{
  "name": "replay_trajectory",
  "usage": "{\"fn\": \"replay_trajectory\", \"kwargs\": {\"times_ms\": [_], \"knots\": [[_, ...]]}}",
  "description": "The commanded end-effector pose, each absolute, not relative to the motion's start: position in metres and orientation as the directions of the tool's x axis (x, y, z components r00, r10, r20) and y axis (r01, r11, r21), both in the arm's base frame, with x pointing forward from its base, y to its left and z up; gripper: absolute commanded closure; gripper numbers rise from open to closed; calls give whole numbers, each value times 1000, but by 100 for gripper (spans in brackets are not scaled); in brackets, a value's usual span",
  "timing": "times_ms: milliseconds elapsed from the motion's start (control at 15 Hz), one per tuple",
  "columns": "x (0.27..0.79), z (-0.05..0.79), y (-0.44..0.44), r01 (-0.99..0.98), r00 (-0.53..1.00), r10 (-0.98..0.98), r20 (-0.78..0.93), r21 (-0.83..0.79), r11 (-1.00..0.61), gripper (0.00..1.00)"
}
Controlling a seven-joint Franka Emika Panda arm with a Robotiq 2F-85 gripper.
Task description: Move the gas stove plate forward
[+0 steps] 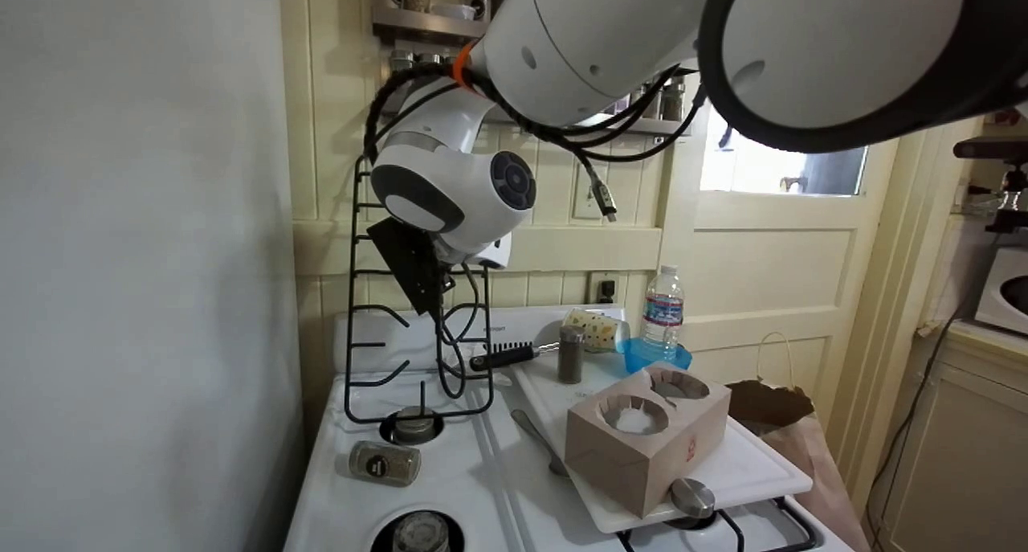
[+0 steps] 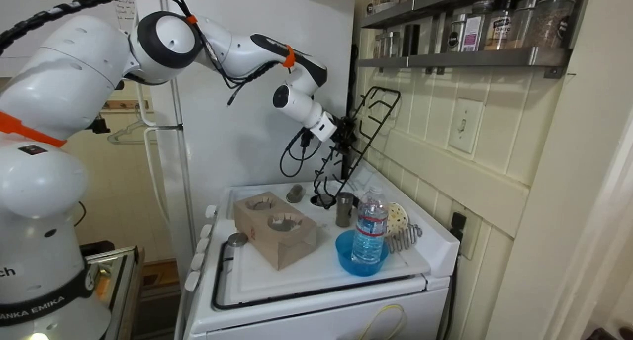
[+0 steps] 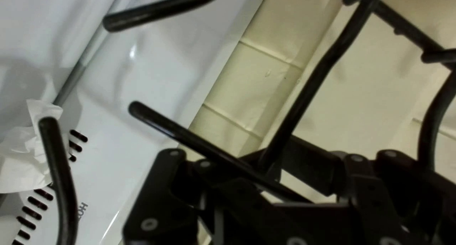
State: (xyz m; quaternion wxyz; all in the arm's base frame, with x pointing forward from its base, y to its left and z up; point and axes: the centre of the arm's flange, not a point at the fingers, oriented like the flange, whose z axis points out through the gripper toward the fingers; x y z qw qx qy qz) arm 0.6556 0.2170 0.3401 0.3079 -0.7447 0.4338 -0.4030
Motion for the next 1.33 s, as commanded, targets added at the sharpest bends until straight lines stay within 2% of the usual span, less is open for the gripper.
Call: {"fn": "replay_trajectory", "kwargs": {"times_ms": [0, 1267], "knots": [[671, 377, 219, -368, 265, -898, 351, -824, -431, 98], [691, 370, 232, -288, 276, -853, 443, -809, -513, 98]]}}
